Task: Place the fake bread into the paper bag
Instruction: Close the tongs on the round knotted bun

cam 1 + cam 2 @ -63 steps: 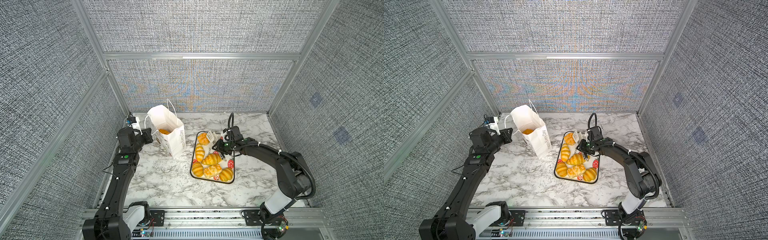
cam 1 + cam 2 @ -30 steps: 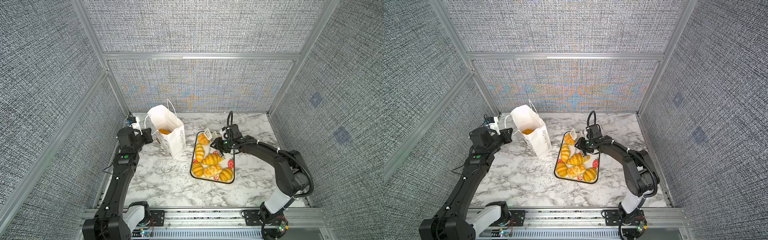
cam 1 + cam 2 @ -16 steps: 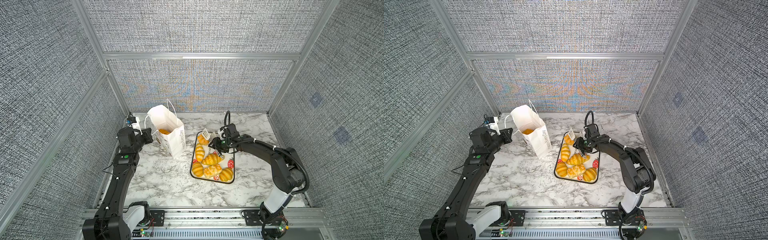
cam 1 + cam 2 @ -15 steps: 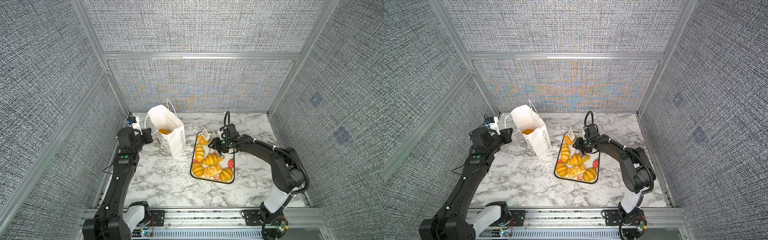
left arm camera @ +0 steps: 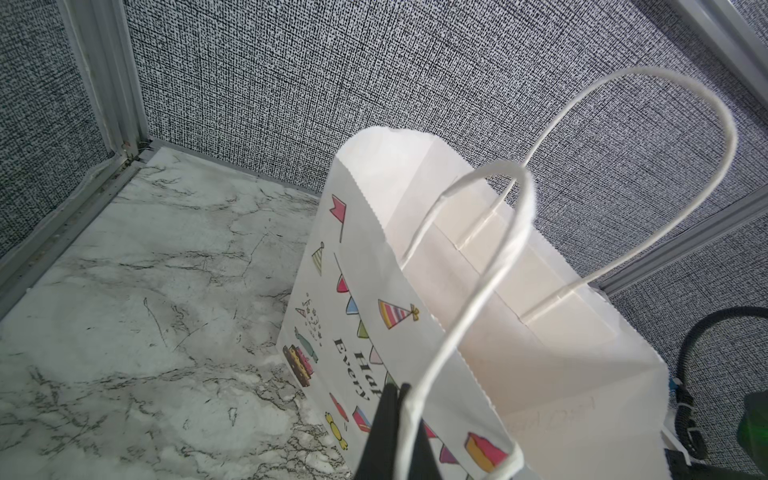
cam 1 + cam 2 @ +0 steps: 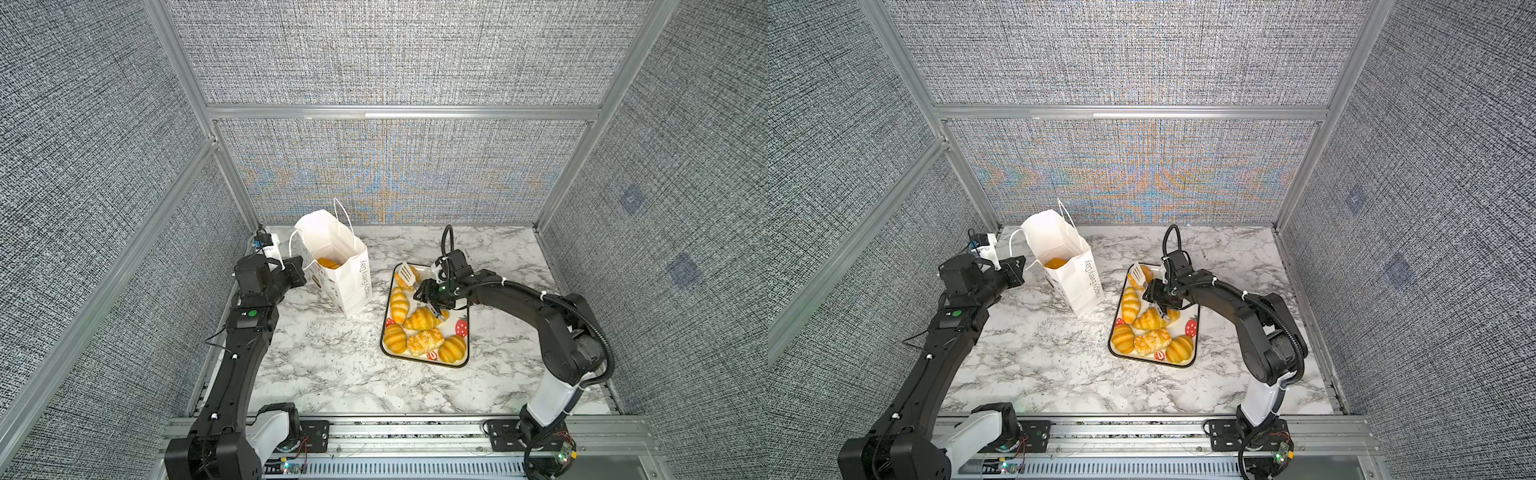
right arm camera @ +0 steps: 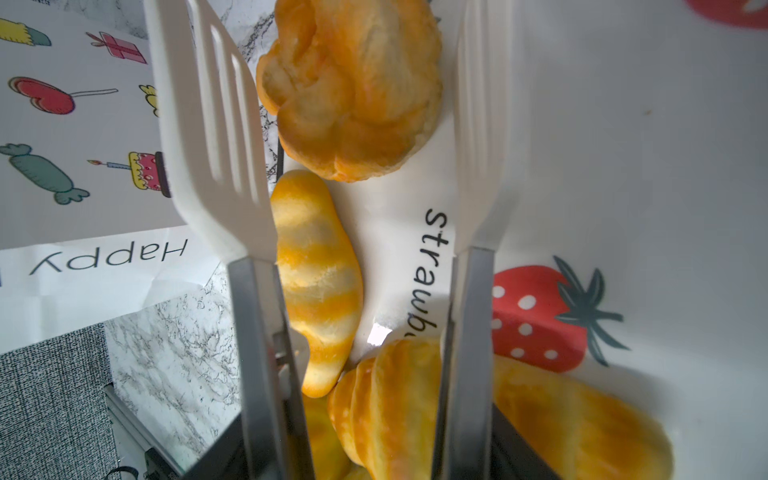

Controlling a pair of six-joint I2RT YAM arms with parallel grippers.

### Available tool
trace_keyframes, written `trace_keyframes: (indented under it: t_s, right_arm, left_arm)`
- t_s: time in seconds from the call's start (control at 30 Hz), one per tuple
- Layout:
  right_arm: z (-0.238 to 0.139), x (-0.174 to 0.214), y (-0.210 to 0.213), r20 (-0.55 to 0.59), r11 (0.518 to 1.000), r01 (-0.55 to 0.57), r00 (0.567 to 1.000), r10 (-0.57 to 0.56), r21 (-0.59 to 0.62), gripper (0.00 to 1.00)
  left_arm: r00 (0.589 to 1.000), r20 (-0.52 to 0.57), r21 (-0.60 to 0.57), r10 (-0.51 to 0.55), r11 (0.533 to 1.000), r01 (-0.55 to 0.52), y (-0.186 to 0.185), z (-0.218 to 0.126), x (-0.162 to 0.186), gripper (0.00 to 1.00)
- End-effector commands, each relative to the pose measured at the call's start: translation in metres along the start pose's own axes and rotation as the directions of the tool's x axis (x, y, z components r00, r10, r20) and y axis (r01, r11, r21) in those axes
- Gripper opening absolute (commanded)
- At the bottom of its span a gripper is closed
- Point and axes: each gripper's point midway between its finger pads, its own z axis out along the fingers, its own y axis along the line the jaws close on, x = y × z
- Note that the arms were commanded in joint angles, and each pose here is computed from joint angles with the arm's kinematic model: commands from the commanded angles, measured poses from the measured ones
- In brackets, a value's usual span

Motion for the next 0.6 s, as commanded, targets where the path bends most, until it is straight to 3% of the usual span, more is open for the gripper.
trace_keyframes:
  t_s: [0.0, 0.27, 0.57]
  right_arm:
    - [-0.0021, -0.0014, -0.0007, 0.008, 1.0, 0.011, 1.0, -0.012, 0.024, 0.62]
    - [-0.0044, -0.0037, -0.0003, 0.013, 0.999, 0.018, 1.0, -0.018, 0.033, 0.6]
    - [-0.004, -0.0049, 0.0035, 0.004, 1.0, 0.022, 1.0, -0.022, 0.02, 0.44]
  left_arm:
    - [1.0, 0.003, 0.014, 0.003, 1.0, -0.003, -0.002, -0.0001, -0.0003, 0.0]
    - [1.0, 0.006, 0.014, 0.005, 1.0, -0.005, -0.0023, -0.0006, -0.0012, 0.0]
    - [1.0, 0.007, 0.014, 0.005, 1.0, -0.005, -0.0024, -0.001, -0.0014, 0.0]
